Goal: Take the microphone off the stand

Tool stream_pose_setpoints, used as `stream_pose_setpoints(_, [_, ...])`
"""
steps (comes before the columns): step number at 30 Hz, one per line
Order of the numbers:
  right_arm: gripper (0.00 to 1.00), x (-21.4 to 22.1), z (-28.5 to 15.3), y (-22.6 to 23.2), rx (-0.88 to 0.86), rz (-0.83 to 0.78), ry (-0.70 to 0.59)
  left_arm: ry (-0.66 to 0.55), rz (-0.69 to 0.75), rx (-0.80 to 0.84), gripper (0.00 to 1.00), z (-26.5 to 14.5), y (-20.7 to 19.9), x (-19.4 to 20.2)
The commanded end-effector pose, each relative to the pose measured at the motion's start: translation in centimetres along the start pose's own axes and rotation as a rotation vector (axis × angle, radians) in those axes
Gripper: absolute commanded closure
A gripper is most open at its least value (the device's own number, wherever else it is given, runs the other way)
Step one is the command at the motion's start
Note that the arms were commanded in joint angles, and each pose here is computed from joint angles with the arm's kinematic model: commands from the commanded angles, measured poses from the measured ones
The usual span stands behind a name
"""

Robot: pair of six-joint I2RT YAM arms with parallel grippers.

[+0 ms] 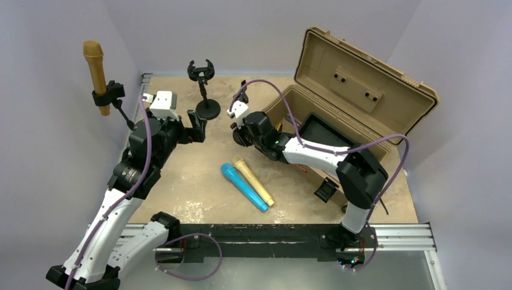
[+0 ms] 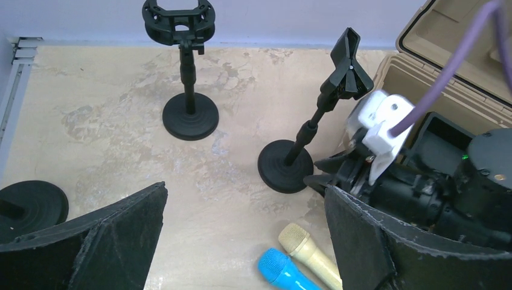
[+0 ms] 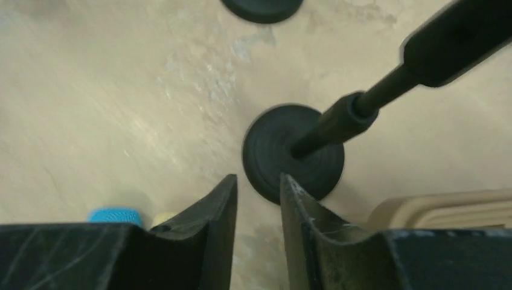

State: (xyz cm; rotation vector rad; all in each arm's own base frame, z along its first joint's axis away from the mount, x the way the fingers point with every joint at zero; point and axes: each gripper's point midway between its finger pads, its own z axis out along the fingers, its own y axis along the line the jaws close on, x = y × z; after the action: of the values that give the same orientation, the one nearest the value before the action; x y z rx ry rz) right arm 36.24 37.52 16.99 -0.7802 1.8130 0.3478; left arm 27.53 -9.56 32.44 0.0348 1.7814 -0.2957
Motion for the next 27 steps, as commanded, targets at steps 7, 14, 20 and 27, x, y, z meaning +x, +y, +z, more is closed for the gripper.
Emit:
stream_pose_setpoints(7, [0.59,-7.9,-1.3,0.2,-0.053,0.036,-0.141,-0.003,0.005,0.006,0.00,0.6,-0.2,0.1])
stream_pose_setpoints(14, [0.36,-20.5,-8.6,-1.1,-0.090,0.099,-0.487,0.013,-0.008,0.005,0.00,1.0,-0.2,0.4])
stream_pose_setpoints(20, [0.20,-24.2,-10.2,-5.5,-0.035,0.225,-0.572,0.019,-0.011,0.007,0.00,1.1,-0.2,0.6])
stream_pose_setpoints(27, [0.22,-23.5,-7.9,-8.3,-0.031,0.318,-0.553,0.011,-0.012,0.009,0.00,0.9,-0.2,0.4])
